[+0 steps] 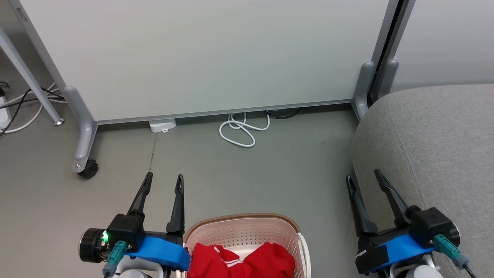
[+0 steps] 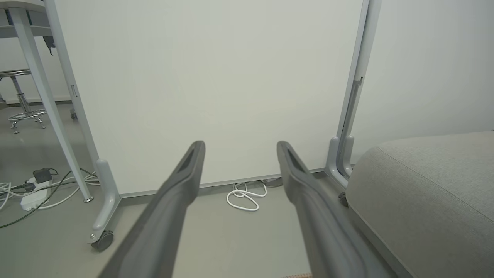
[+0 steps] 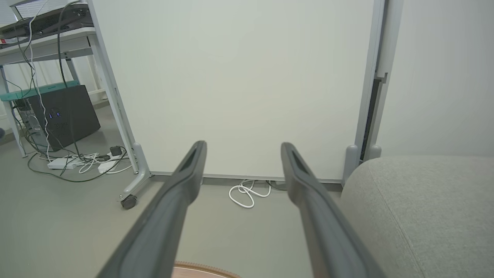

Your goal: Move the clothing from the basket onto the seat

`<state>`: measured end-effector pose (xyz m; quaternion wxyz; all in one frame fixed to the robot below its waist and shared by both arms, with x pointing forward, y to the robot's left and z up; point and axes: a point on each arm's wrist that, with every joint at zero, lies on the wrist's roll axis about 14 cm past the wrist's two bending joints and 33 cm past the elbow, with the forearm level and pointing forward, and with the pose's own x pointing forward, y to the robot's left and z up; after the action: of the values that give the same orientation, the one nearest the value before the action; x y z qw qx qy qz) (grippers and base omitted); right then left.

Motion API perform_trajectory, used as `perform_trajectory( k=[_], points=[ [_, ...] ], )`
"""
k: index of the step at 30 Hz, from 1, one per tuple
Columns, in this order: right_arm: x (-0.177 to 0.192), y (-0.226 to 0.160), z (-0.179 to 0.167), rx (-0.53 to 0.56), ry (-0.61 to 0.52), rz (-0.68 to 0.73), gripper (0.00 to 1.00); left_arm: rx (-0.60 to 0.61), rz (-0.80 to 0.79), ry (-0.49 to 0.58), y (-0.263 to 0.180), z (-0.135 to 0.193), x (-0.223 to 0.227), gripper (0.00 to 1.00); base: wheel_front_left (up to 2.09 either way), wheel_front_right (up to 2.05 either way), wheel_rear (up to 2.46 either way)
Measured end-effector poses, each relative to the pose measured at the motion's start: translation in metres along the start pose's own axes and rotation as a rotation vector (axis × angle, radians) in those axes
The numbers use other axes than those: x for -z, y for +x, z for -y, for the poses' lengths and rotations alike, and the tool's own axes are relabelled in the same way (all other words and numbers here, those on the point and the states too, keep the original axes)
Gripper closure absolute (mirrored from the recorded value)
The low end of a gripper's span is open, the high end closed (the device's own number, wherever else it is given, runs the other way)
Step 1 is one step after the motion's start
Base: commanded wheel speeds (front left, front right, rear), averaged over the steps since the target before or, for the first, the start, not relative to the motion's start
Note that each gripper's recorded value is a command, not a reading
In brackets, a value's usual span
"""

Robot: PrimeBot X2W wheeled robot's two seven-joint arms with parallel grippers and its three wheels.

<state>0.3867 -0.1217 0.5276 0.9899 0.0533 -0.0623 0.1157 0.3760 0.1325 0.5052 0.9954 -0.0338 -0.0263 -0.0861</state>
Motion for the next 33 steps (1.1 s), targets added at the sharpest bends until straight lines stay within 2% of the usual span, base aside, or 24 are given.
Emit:
perform_trajectory(
  k=[12,33],
  points=[
    [-0.004,0.002,-0.009,-0.039,-0.079,0.017,0.00,0.017,-0.034,0.042,-0.002,0.002,0.013,0.00,0.00,0.00,0.00],
    [0.010,-0.001,0.002,-0.006,-0.071,-0.026,0.00,-0.008,-0.080,0.012,-0.002,-0.005,0.027,0.00,0.00,0.00,0.00]
  ],
)
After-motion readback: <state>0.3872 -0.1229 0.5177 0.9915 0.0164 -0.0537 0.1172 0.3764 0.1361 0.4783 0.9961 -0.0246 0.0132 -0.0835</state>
